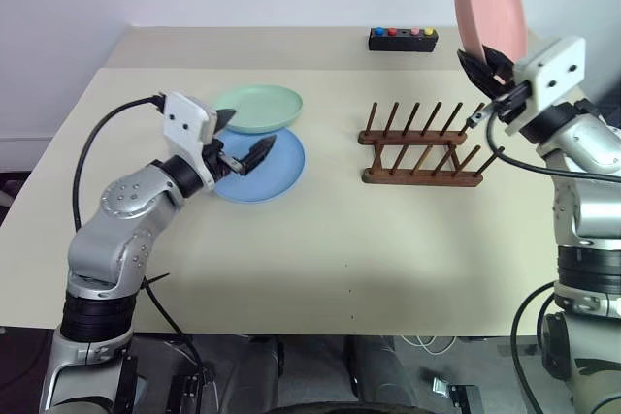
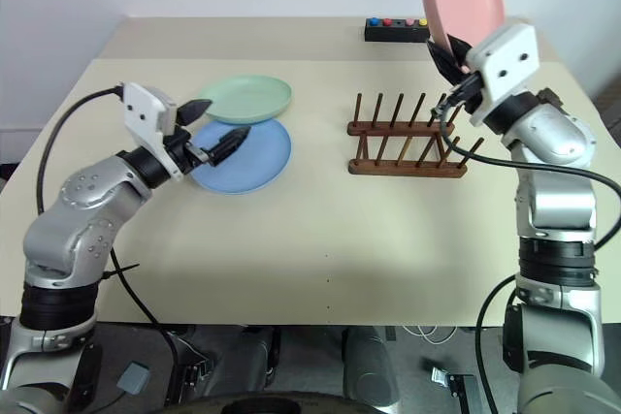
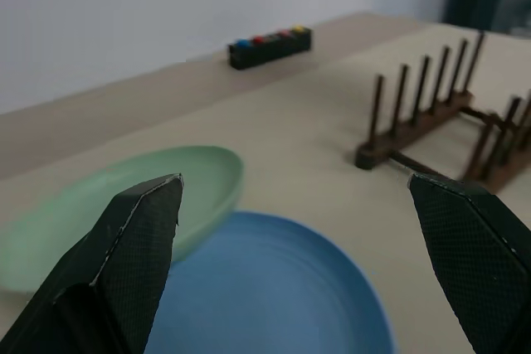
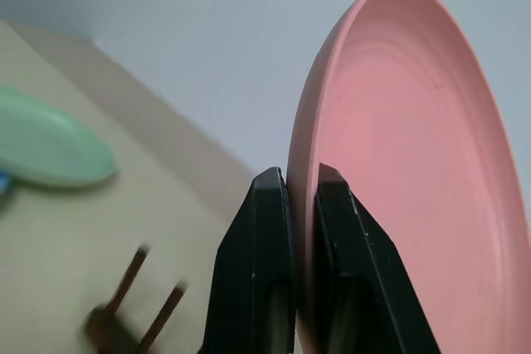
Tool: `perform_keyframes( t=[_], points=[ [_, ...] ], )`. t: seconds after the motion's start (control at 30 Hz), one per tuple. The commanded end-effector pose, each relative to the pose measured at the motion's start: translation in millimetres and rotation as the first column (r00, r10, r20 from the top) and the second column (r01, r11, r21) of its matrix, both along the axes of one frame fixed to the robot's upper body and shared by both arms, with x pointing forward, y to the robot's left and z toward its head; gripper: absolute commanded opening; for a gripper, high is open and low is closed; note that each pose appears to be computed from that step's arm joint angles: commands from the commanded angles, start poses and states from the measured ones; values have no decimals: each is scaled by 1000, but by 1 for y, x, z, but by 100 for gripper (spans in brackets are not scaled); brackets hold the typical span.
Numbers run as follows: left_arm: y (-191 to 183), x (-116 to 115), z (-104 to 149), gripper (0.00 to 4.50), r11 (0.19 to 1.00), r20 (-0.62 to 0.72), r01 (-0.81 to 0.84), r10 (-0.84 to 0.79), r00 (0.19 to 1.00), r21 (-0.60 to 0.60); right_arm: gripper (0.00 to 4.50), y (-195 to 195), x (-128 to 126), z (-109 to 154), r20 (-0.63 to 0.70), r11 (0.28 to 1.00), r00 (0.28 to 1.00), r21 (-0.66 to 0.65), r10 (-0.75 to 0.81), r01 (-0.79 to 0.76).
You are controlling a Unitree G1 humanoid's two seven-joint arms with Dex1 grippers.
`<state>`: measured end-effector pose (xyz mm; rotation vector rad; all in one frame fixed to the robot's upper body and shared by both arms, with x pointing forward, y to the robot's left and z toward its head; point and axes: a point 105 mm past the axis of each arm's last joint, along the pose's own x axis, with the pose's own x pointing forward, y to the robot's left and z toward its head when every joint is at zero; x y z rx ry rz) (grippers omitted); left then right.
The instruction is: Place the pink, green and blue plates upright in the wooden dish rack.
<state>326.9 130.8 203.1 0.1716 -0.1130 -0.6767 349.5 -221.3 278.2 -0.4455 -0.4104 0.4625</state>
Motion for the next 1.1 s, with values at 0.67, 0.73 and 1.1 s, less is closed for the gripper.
perform_keyframes(
  t=[0.67,0.73,1.1],
  points=[
    [-40,-23,-32,444,982,-63,187,-185,981,33,0,-36,-37,6,-213,864,929,472,304,-175],
    [-41,-23,-33,444,981,-65,192,-190,980,33,0,-38,-36,2,-233,864,925,477,301,-162],
    [-44,-25,-36,444,978,-75,206,-203,976,38,0,-47,-32,2,-250,804,905,576,344,-146]
  ],
)
